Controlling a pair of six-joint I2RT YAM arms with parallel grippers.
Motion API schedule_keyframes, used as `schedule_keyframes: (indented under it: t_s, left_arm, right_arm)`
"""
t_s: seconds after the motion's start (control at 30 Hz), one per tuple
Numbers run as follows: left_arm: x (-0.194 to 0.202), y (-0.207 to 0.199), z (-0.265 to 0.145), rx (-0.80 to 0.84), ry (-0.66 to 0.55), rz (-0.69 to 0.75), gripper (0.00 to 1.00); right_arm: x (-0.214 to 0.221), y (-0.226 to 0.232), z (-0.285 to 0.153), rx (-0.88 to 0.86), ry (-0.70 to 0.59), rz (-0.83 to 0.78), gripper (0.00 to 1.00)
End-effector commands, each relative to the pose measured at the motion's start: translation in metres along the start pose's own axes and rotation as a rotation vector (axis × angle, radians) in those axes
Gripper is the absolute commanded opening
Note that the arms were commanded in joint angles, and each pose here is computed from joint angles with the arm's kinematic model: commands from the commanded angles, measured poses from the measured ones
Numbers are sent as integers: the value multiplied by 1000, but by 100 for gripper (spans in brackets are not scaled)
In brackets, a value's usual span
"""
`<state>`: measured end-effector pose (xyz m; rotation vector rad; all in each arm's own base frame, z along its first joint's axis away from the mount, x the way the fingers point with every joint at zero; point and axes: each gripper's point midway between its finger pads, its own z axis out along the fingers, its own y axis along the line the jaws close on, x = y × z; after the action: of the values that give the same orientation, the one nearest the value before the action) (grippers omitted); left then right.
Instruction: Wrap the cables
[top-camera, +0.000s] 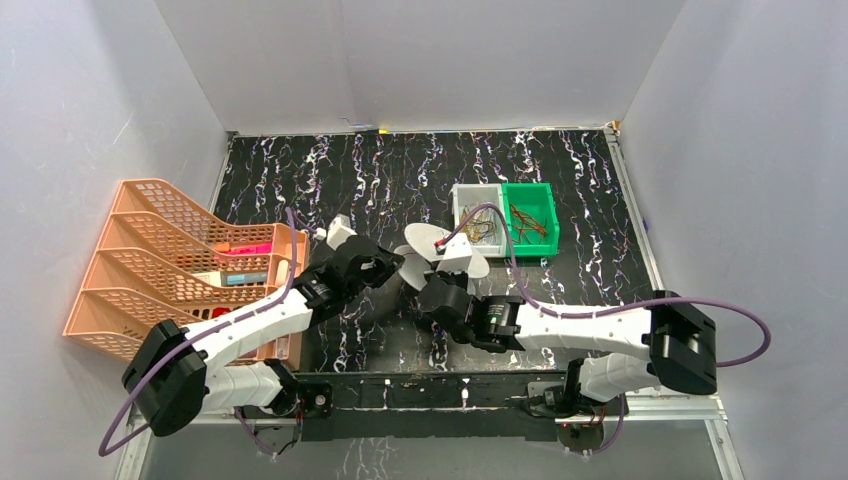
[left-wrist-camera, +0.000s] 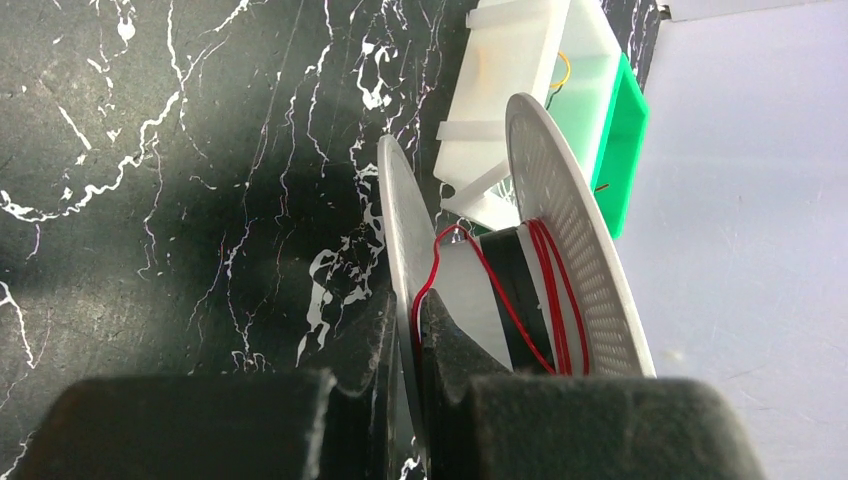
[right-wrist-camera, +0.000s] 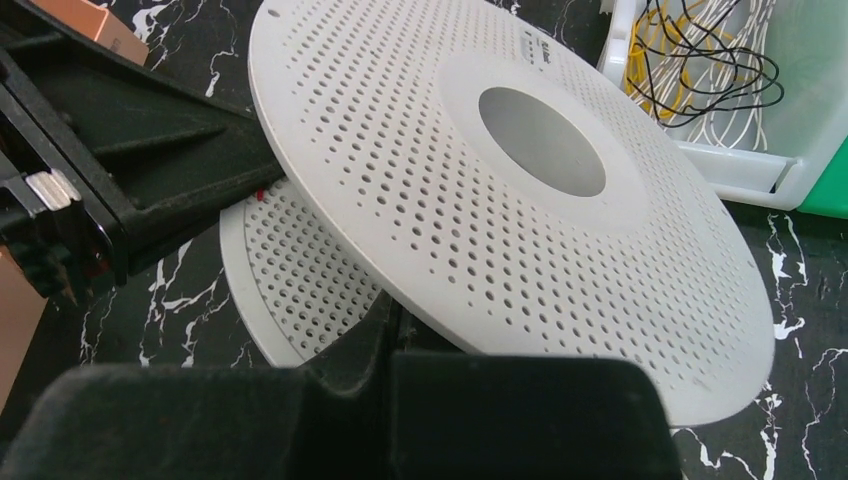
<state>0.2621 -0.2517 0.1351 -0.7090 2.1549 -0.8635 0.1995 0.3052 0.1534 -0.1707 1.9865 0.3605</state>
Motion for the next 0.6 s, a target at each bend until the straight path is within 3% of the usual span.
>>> schedule_keyframes:
  t_s: [0.0,0.27,0.57]
  left_arm:
    - [61,-17,-33,137,313,74,0]
    - [56,-24,-40,175,309,22,0]
    - [36,-31,-44,211,265,-27,0]
  right_arm:
    - [-85,26,10,-3,-237,246,3]
    - [-84,25,11,3,-235,246,22]
    - [-87,27,3,-35,-219,264,31]
